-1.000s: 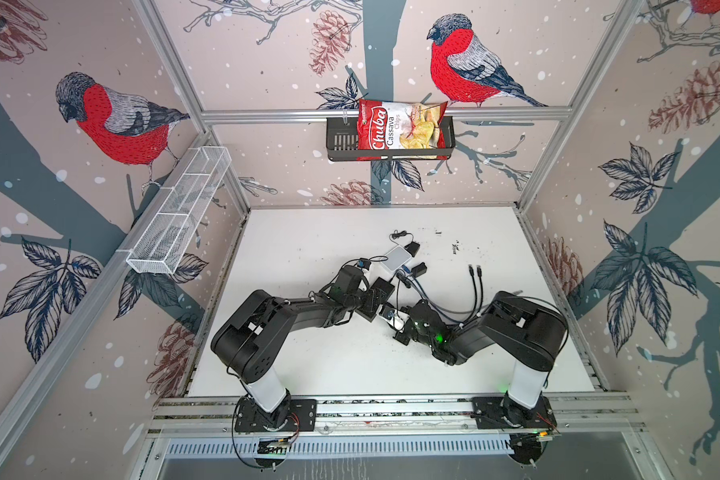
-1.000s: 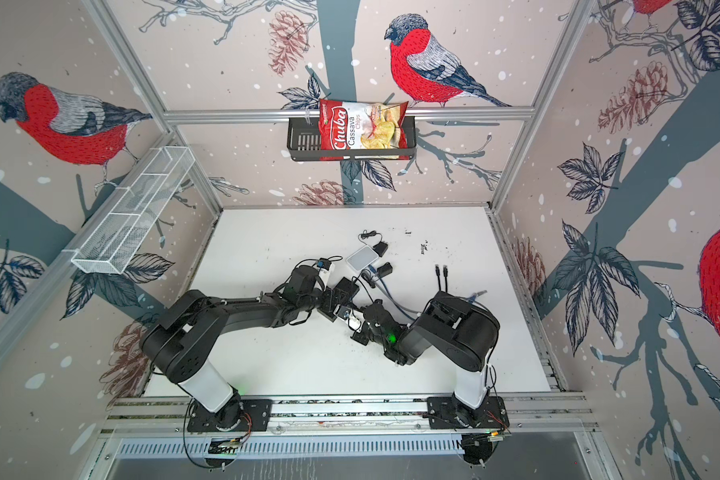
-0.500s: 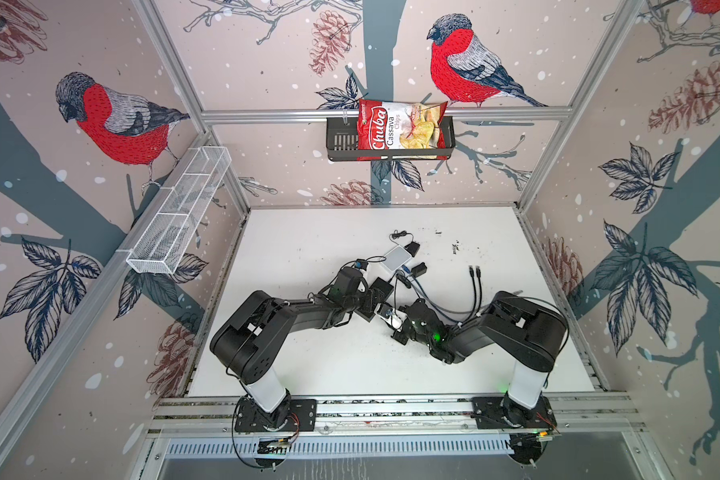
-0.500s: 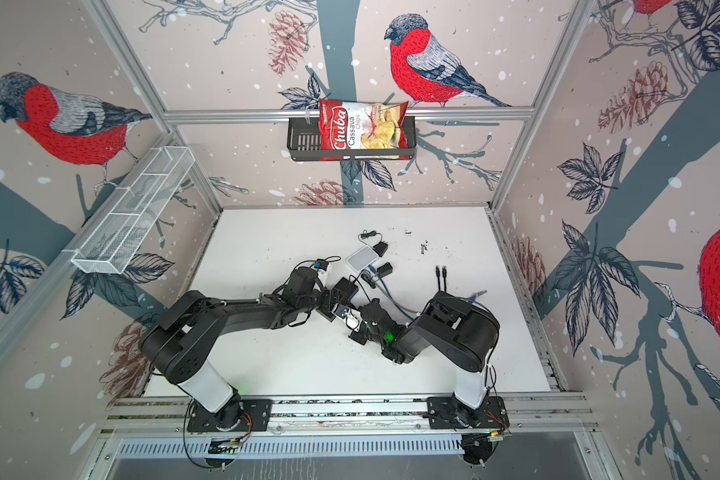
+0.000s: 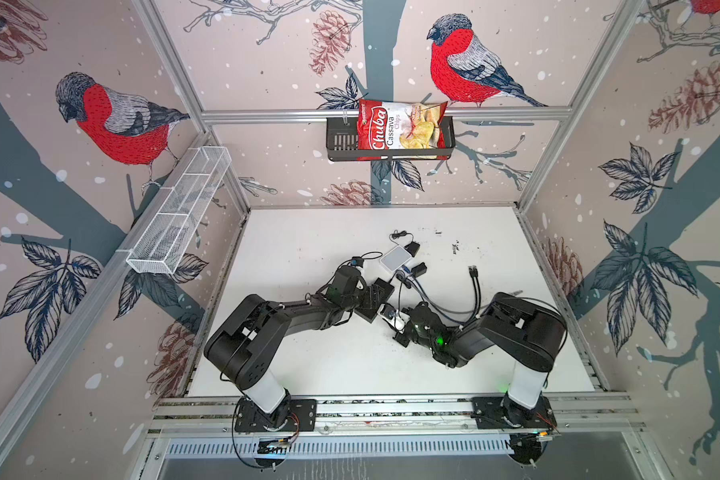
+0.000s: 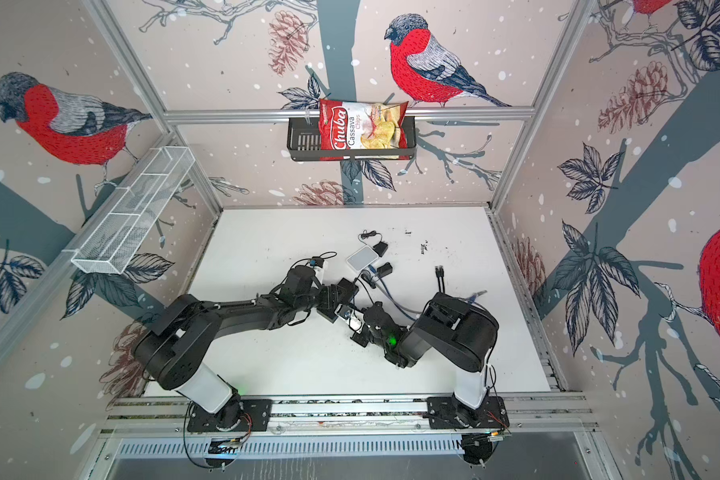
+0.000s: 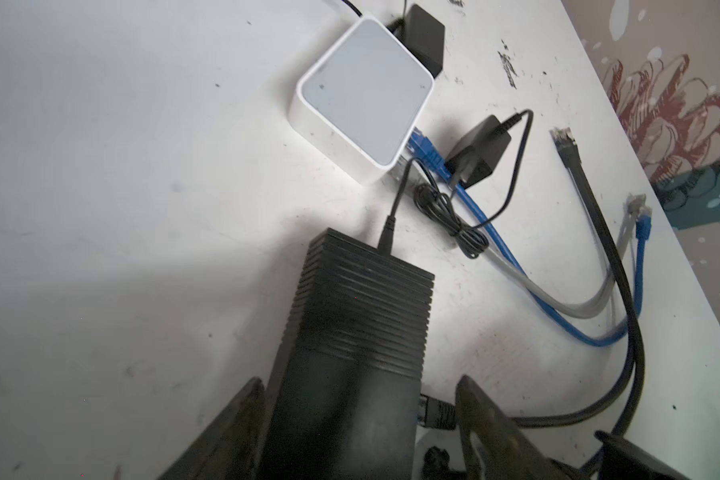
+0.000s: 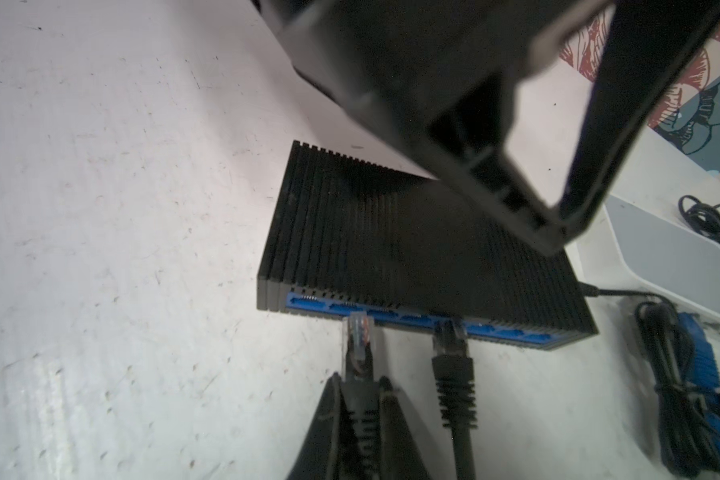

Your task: Insert the plug into the switch port

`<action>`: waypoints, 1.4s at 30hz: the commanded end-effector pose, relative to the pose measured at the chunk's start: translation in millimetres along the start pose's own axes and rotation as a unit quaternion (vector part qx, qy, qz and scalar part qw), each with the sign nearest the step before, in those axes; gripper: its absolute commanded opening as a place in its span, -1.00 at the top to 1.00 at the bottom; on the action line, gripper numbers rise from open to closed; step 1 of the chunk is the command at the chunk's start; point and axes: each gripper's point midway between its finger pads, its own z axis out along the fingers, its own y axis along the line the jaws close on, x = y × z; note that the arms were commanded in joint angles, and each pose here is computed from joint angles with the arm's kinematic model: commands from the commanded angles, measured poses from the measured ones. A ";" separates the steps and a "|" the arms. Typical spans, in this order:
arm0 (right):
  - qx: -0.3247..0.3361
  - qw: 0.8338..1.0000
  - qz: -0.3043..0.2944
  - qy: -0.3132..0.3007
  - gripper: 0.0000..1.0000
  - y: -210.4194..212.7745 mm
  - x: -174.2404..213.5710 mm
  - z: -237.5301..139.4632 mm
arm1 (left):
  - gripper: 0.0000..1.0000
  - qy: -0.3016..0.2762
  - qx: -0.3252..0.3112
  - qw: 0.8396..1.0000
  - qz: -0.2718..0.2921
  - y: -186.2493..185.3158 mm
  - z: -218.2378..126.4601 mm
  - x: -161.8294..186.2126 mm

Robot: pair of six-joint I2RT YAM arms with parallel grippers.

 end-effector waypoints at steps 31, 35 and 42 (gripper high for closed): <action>-0.017 1.000 0.017 0.010 0.85 5.3 -5.6 1.9 | -0.37 -0.046 0.061 0.991 -0.111 7.8 -0.5 1.7; -0.015 1.000 0.020 0.011 0.85 4.3 -7.5 5.9 | -0.35 -0.045 0.072 0.990 -0.115 4.6 -0.8 3.3; -0.008 0.999 0.031 0.004 0.85 -0.6 -11.2 9.2 | -0.31 -0.039 0.078 0.989 -0.123 2.9 -0.6 7.9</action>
